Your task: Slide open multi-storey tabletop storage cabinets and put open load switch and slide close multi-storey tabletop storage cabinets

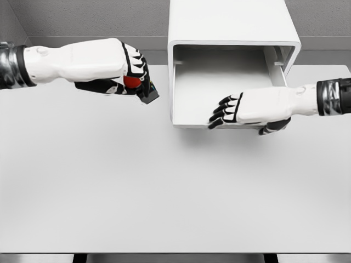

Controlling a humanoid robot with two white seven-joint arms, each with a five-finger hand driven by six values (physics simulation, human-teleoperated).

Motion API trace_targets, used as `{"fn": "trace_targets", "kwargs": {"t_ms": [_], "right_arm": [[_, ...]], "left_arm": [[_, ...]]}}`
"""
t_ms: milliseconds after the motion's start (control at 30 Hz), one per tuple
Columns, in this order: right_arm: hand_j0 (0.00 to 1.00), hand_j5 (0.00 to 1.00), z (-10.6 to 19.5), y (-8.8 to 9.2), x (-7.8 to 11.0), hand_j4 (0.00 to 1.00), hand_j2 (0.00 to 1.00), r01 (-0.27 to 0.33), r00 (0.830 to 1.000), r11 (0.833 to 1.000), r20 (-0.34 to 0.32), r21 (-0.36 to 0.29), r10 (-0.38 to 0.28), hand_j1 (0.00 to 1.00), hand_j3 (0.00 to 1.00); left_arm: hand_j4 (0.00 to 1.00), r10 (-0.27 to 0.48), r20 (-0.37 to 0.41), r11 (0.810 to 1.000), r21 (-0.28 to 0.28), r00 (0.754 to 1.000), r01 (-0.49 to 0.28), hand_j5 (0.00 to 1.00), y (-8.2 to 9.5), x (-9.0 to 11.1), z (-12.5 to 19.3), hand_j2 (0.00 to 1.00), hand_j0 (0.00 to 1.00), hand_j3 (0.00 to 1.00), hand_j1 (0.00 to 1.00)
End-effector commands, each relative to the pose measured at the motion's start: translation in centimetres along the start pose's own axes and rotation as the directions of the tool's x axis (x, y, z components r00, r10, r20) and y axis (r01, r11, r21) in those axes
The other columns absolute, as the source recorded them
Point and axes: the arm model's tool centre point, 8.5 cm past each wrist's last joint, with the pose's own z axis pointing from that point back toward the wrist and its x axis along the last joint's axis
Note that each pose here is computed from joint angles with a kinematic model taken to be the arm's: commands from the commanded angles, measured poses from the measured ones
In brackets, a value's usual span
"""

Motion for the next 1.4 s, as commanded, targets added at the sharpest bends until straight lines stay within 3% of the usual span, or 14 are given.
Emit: {"fn": "trace_targets", "kwargs": {"t_ms": [0,67,167,233,433,567,700,1067,1367], "right_arm": [[1.0,1.0,0.8,-0.1,-0.2,1.0,1.0,0.014,1.0,1.0,-0.007,-0.011,-0.014,1.0,1.0],[1.0,1.0,1.5,0.1,-0.3,1.0,1.0,0.029,0.999,0.999,-0.016,-0.015,-0.029,1.0,1.0],[1.0,1.0,3.4,0.0,-0.4,1.0,1.0,0.099,0.995,0.994,-0.015,-0.055,-0.1,1.0,1.0],[1.0,1.0,4.2,0.9,-0.7,1.0,1.0,0.119,0.992,0.992,-0.036,-0.043,-0.121,1.0,1.0],[1.0,1.0,6.8,0.8,-0.9,1.0,1.0,0.162,0.984,0.984,-0.065,-0.07,-0.167,1.0,1.0],[1.0,1.0,7.2,2.2,-0.9,1.0,1.0,0.192,0.978,0.98,-0.078,-0.05,-0.195,1.0,1.0],[1.0,1.0,7.3,2.3,-0.8,1.0,1.0,0.192,0.977,0.98,-0.081,-0.045,-0.195,1.0,1.0],[1.0,1.0,13.9,0.5,-1.4,1.0,1.0,0.139,0.959,0.987,-0.237,-0.076,-0.153,1.0,1.0],[1.0,1.0,13.6,-0.2,-1.4,1.0,1.0,0.123,0.963,0.988,-0.23,-0.093,-0.142,1.0,1.0]], "left_arm": [[0.44,0.008,0.02,1.0,0.014,1.0,-0.008,0.44,0.1,0.3,-0.7,0.44,0.44,0.44,0.44],[0.44,-0.006,0.022,1.0,0.015,1.0,0.005,0.44,0.6,0.3,-0.7,0.44,0.44,0.44,0.44],[0.44,-0.012,0.056,0.999,0.034,0.998,0.01,0.44,0.9,0.7,-2.1,0.44,0.44,0.44,0.44],[0.44,-0.021,0.064,0.999,0.042,0.998,0.018,0.44,1.4,0.9,-2.4,0.44,0.44,0.44,0.44],[0.44,-0.015,0.105,0.998,0.057,0.994,0.009,0.44,1.1,1.3,-4.3,0.44,0.44,0.44,0.44],[0.44,-0.01,0.143,0.998,0.066,0.99,0.001,0.44,0.5,1.7,-6.7,0.44,0.44,0.44,0.44],[0.44,0.004,0.158,0.999,0.049,0.987,-0.012,0.44,-1.1,1.3,-10.5,0.44,0.44,0.44,0.44],[0.44,0.013,0.122,0.999,0.028,0.992,-0.017,0.44,-2.2,-0.2,-13.6,0.44,0.44,0.44,0.44],[0.44,0.035,0.103,0.999,0.017,0.994,-0.037,0.44,-3.1,-1.0,-15.6,0.44,0.44,0.44,0.44]]}}
